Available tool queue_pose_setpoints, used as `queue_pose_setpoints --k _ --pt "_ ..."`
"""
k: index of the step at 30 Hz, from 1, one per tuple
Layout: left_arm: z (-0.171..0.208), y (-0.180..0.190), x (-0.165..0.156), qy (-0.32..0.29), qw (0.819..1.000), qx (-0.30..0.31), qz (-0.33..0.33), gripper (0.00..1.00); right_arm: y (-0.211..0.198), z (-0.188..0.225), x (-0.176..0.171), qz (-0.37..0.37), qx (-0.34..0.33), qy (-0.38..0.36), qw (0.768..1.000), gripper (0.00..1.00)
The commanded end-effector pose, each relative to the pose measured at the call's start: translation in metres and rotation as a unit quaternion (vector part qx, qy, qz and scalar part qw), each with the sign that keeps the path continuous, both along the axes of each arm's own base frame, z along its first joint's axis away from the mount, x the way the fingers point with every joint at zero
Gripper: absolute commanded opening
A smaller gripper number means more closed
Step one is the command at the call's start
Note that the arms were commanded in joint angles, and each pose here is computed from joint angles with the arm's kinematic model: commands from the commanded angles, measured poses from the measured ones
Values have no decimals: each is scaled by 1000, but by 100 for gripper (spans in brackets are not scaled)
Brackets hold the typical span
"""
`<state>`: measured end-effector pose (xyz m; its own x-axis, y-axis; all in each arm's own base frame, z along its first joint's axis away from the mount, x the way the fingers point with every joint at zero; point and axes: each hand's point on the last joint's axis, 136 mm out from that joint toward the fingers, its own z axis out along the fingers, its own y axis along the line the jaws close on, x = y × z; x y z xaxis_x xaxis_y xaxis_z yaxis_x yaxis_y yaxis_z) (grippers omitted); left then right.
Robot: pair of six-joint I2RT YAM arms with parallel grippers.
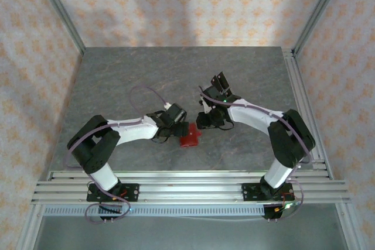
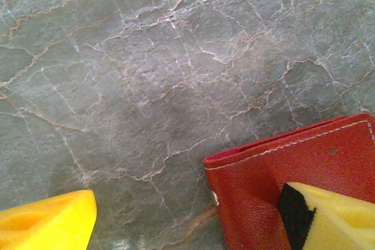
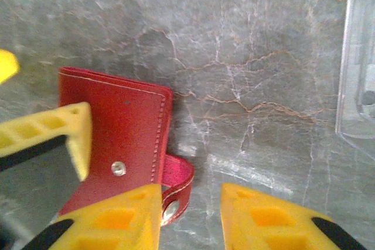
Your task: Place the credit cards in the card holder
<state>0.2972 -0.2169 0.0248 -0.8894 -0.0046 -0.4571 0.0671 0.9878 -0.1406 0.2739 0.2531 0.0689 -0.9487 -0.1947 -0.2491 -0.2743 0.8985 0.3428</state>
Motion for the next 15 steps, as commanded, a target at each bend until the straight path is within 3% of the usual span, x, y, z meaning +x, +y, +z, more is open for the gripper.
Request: queue_pose_setpoints --k 1,15 --pt "-12 6 -6 10 1000 27 0 83 -3 16 3 -29 14 -12 999 38" --pt "-15 7 -7 7 1000 20 12 83 16 -5 -8 -23 -3 26 999 42"
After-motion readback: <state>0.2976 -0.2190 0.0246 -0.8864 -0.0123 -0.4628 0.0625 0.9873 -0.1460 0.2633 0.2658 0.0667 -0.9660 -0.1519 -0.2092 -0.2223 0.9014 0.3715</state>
